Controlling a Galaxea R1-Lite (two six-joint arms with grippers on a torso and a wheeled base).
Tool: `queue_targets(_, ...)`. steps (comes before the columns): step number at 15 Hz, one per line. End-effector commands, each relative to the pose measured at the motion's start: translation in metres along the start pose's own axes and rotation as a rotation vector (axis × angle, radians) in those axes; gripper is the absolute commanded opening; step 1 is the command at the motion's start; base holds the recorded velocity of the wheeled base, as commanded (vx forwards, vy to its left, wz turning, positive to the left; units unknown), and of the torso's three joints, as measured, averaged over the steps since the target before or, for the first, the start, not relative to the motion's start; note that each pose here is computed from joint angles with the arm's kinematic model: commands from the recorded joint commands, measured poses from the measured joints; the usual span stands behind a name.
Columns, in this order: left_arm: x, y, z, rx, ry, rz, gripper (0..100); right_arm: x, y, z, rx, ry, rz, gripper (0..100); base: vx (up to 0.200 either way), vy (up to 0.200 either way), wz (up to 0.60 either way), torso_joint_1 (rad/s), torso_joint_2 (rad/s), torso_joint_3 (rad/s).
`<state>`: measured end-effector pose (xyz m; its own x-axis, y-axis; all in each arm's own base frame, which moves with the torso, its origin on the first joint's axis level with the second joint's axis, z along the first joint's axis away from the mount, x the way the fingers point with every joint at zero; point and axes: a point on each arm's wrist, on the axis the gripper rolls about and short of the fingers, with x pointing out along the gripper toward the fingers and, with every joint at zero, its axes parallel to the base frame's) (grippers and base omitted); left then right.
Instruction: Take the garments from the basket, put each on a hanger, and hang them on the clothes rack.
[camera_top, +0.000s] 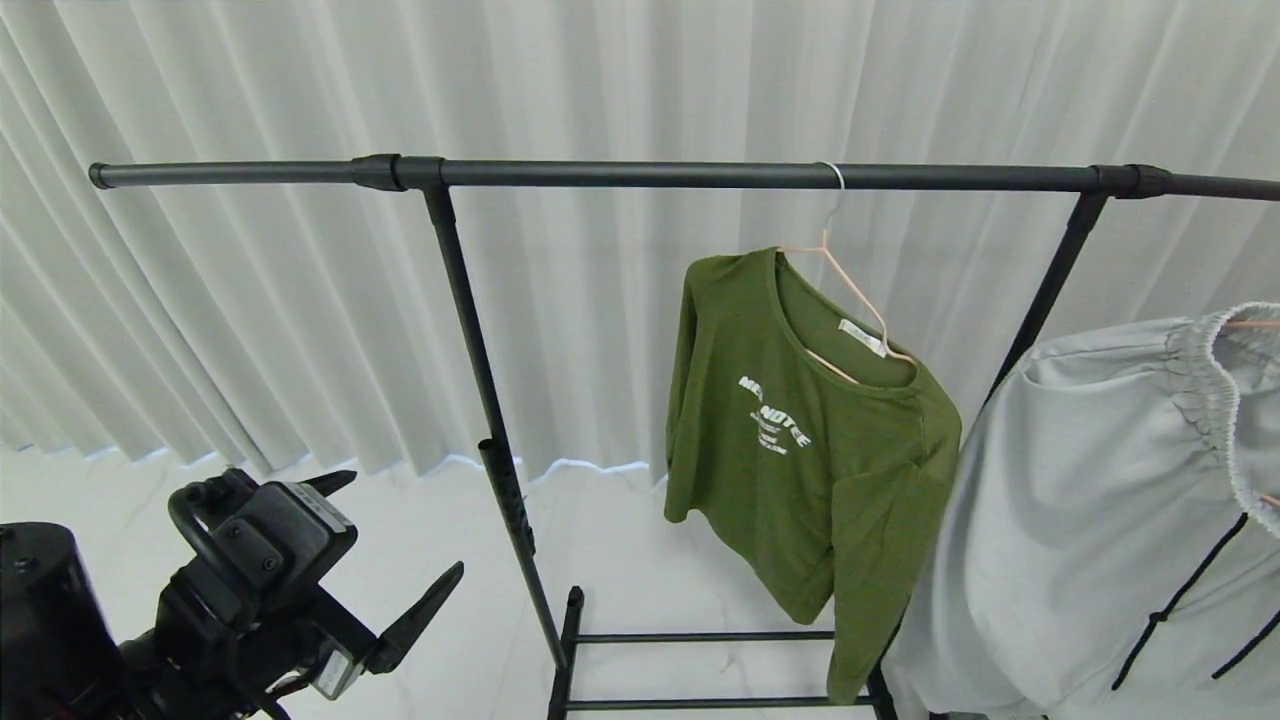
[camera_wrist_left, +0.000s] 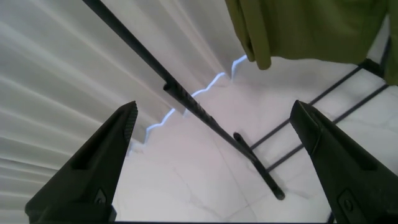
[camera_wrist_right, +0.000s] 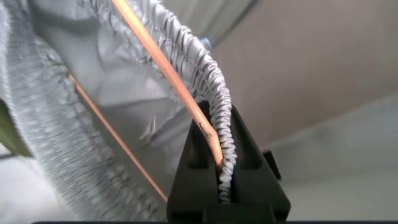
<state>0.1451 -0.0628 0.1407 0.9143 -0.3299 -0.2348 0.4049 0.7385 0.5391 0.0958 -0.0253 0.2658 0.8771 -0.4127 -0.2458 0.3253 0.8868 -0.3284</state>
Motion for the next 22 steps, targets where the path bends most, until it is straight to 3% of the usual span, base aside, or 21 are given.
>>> queue_targets(1, 0.0, 0.0, 0.0, 0.0, 0.0, 0.0, 100, 0.006, 0.003, 0.001, -0.008, 0.005, 0.022, 0, 0.2, 0.0, 0.0, 0.002, 0.01, 0.002)
queue_targets(5, 0.0, 0.0, 0.0, 0.0, 0.0, 0.0, 100, 0.02, 0.009, 0.009, -0.012, -0.025, 0.045, 0, 0.2, 0.0, 0.0, 0.004, 0.0, 0.002)
queue_targets(15, 0.0, 0.002, 0.005, -0.001, -0.021, 0.01, 100, 0.119, 0.04, 0.042, -0.024, -0.035, 0.082, 0, 0.0, 0.0, 0.0, 0.0, 0.0, 0.0)
queue_targets(22, 0.002, 0.003, 0.007, -0.001, -0.027, 0.012, 100, 0.15, 0.06, 0.04, -0.038, -0.028, 0.11, 0, 0.0, 0.0, 0.0, 0.0, 0.0, 0.0)
